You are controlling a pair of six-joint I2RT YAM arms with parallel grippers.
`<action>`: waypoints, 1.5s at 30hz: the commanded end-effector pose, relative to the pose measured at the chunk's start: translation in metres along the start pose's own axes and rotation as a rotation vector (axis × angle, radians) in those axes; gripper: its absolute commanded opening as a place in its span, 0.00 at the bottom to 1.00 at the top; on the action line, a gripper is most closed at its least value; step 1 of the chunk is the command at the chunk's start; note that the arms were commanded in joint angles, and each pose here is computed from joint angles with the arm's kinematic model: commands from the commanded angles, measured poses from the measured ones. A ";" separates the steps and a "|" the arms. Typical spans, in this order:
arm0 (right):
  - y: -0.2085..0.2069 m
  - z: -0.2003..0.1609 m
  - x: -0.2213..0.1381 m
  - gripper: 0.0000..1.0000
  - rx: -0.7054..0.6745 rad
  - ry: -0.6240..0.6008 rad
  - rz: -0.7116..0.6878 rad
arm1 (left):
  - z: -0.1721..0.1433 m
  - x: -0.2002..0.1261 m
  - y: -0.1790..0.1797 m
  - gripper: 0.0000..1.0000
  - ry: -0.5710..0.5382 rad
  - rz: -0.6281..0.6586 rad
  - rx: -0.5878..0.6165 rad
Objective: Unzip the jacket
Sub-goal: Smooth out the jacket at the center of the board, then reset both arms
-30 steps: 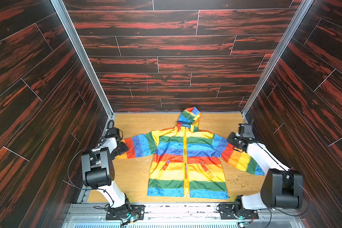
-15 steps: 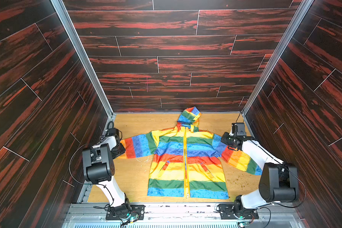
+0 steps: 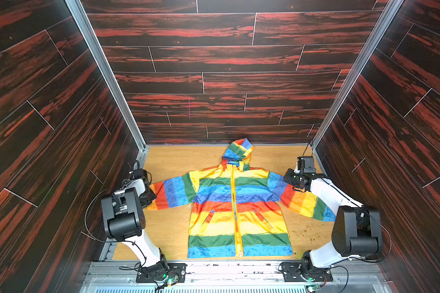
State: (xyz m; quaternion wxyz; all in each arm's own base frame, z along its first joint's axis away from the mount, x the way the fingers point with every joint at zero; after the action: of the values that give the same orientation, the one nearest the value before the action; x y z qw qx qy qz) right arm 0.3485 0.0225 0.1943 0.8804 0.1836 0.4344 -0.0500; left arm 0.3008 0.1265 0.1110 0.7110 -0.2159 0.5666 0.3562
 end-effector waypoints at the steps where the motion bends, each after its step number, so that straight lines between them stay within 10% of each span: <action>1: 0.002 -0.001 0.002 0.41 -0.015 0.013 0.005 | -0.001 -0.018 0.005 0.63 -0.016 -0.039 -0.010; 5: 0.002 0.006 -0.019 0.56 0.008 -0.083 -0.002 | 0.008 -0.059 0.001 0.96 -0.143 -0.203 -0.030; 9: -0.001 0.018 -0.050 0.99 0.046 -0.301 -0.018 | 0.008 -0.117 0.007 1.00 -0.394 -0.424 -0.064; 15: -0.027 0.008 -0.060 0.99 -0.046 -0.563 -0.224 | -0.023 -0.134 0.031 1.00 -0.781 -0.535 -0.093; 21: -0.043 -0.021 -0.031 0.98 -0.288 -0.621 -0.297 | -0.058 -0.099 0.010 1.00 -0.895 -0.586 0.182; 36: -0.072 -0.065 0.003 0.99 -0.319 -0.785 0.012 | -0.058 -0.062 -0.053 1.00 -0.901 -0.694 0.359; 45: -0.069 -0.059 0.009 0.99 -0.345 -0.717 0.026 | -0.059 -0.041 -0.065 1.00 -0.910 -0.546 0.324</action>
State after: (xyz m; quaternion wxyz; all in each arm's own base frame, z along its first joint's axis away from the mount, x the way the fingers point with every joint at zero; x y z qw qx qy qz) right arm 0.2887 -0.0215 0.1323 0.9933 0.0071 0.1078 -0.0401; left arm 0.3003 0.0284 0.1111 0.9690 -0.0834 0.2133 0.0926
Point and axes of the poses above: each gripper's point midway between its finger pads, its own x axis out along the fingers, its own y axis along the line the jaws close on, z = x × y, the point moved 10 cm from there along -x, back along the fingers, and after that the axes turned 3 degrees about -x, right-handed, at the moved point
